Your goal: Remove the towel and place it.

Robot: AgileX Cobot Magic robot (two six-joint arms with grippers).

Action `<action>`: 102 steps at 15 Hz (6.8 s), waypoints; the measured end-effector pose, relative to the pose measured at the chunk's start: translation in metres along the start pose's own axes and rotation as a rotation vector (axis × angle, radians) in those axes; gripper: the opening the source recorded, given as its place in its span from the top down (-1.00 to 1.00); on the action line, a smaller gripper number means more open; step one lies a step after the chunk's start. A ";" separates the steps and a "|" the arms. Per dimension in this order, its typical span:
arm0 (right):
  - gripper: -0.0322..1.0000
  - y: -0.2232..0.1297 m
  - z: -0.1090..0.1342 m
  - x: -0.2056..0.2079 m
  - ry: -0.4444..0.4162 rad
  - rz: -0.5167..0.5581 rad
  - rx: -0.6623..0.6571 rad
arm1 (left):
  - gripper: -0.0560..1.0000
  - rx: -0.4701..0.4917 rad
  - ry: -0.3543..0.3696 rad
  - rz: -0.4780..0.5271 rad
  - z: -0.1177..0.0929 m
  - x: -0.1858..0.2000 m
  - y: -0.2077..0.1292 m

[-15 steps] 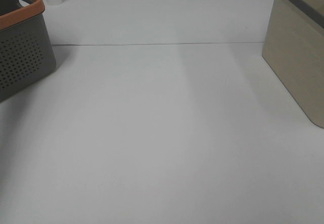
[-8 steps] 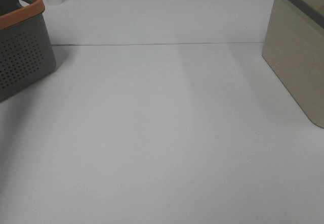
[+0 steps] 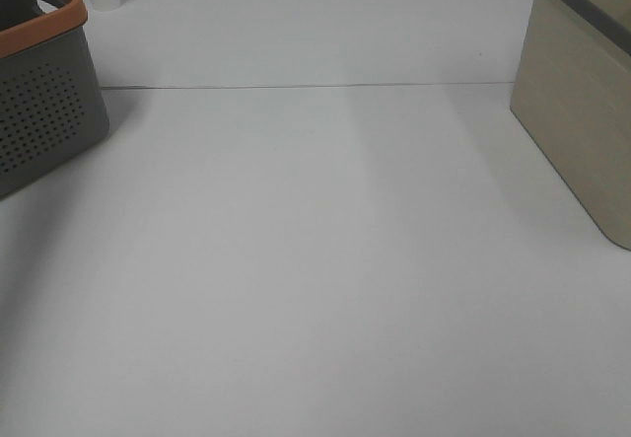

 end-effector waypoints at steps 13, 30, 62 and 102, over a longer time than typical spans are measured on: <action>-0.45 0.000 0.000 0.000 0.000 0.000 -0.001 | 0.89 0.004 -0.686 -0.296 -0.145 0.091 0.079; -0.45 0.000 0.000 0.000 0.001 0.000 -0.001 | 0.89 -0.388 -1.126 0.267 -0.182 0.110 -0.147; -0.36 0.007 0.151 -0.321 0.499 0.404 0.303 | 0.89 -0.710 -1.329 0.552 -0.133 0.129 -0.217; -0.33 0.055 0.199 -0.335 0.424 0.206 0.452 | 0.89 -0.921 -0.673 0.197 -0.180 0.127 -0.215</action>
Point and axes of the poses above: a point on each arm's last joint axis where the gripper is mounted, x pointing back along that axis away from the gripper, z along the wrist's bending axis when the last joint is at zero, y = z × x, the point moved 1 cm from there along -x, pointing out along that axis toward the gripper, and after that the axes turned 4 degrees about -x, right-handed, at the moved point
